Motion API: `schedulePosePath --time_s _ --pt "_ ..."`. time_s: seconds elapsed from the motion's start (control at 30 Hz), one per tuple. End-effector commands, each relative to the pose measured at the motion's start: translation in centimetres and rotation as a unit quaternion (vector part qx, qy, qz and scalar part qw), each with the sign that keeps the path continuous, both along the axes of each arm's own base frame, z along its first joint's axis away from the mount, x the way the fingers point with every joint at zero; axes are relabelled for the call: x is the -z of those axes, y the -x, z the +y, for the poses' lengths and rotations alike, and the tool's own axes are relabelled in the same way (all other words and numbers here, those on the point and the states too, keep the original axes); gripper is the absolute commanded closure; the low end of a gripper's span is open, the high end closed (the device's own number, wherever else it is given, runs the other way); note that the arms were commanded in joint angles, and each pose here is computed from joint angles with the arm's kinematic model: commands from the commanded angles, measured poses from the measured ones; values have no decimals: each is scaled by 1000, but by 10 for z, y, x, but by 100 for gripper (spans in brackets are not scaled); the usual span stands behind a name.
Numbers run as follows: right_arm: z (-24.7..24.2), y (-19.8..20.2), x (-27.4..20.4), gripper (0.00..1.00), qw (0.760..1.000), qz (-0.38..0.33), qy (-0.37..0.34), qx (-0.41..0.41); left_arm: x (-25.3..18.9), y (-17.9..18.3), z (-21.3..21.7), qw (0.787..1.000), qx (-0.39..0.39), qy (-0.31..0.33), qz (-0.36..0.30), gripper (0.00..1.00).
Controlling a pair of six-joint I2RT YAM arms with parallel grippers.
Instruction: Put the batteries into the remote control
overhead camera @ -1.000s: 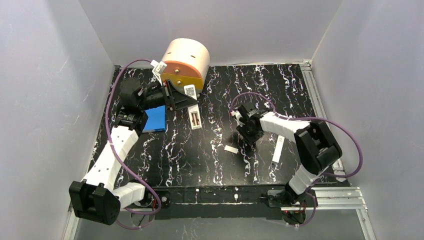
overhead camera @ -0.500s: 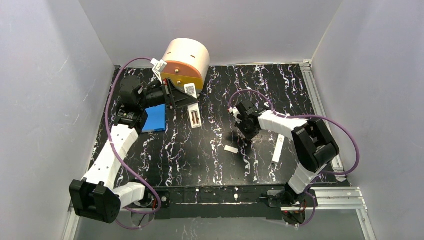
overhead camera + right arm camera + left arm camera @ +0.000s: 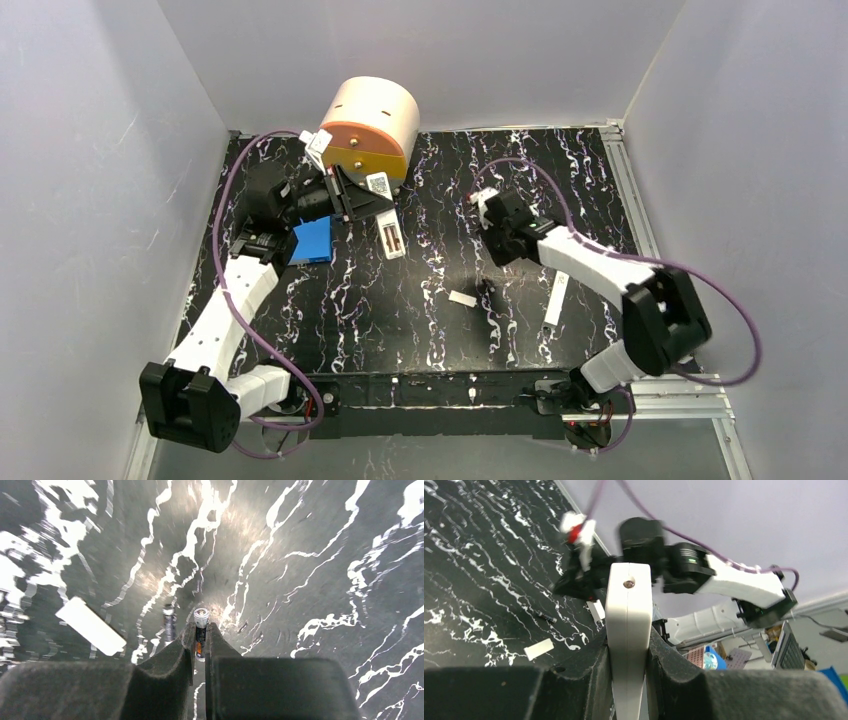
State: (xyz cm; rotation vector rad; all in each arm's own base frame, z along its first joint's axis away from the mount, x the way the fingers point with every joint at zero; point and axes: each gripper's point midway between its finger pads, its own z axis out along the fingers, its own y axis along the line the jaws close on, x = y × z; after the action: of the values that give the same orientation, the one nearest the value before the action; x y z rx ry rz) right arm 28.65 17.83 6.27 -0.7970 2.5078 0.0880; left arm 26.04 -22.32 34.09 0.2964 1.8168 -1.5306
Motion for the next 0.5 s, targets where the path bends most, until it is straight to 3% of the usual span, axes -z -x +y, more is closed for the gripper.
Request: schedulePosePath --time_s 0.0,0.2,0.47 --pt "31 -25 -85 86 983 -102 -141 49 7 -9 4 998 -50 11 37 100" --pt "71 -21 -179 85 946 -147 -284 47 11 -14 1 997 -59 14 55 100" --pt "109 4 -328 82 856 -220 -467 4 -14 -10 -3 996 -48 46 52 100"
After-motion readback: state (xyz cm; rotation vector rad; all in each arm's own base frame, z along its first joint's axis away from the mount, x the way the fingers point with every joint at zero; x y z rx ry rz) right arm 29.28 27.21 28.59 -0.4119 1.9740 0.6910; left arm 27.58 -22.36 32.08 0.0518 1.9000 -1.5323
